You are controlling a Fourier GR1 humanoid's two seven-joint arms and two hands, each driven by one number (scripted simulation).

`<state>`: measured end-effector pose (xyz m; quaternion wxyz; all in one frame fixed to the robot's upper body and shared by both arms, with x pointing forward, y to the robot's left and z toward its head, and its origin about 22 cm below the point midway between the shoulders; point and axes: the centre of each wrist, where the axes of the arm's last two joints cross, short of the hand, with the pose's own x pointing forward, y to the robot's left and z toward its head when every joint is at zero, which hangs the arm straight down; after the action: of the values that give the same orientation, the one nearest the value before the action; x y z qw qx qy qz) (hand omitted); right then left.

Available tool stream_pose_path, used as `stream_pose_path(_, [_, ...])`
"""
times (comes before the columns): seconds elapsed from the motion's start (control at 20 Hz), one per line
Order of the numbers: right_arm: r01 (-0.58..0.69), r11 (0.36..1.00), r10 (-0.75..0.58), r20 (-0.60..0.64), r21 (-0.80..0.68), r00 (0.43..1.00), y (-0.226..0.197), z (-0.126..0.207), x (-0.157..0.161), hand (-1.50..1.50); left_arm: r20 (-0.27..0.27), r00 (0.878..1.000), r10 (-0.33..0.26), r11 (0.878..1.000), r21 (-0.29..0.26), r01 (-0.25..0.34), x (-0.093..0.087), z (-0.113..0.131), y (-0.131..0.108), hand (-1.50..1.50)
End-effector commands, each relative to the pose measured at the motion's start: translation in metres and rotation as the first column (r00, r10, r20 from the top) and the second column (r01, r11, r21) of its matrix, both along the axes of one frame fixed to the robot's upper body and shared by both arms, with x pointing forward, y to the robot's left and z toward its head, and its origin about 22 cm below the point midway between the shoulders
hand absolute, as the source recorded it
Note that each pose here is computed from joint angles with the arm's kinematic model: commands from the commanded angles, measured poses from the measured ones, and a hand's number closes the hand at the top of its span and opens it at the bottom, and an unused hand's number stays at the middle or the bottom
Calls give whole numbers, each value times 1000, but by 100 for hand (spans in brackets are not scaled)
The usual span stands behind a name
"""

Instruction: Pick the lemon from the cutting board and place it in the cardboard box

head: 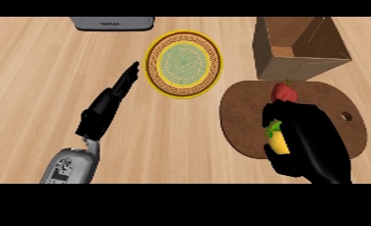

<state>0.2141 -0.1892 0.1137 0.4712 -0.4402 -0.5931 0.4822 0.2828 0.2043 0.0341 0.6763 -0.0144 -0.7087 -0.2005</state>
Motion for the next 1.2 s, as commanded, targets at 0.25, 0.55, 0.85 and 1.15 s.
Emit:
stream_pose_path(0.25, [-91,979,58,178,181,982,6,82,-62,150,-6,1000,-14,1000,0,14,5,2,-2,0])
stream_pose_path(0.55, [-9,962,-49,203,271,978,2,117,-52,150,-3,1000,-7,1000,2,7,7,13,9,0])
stream_pose_path(0.85, [80,954,-151,232,289,961,-16,141,-20,150,-10,1000,7,1000,-3,-7,-16,-15,6,0])
stream_pose_path(1.15, [98,940,-177,221,326,959,-39,166,24,150,-5,1000,13,1000,21,-13,4,4,-1,0])
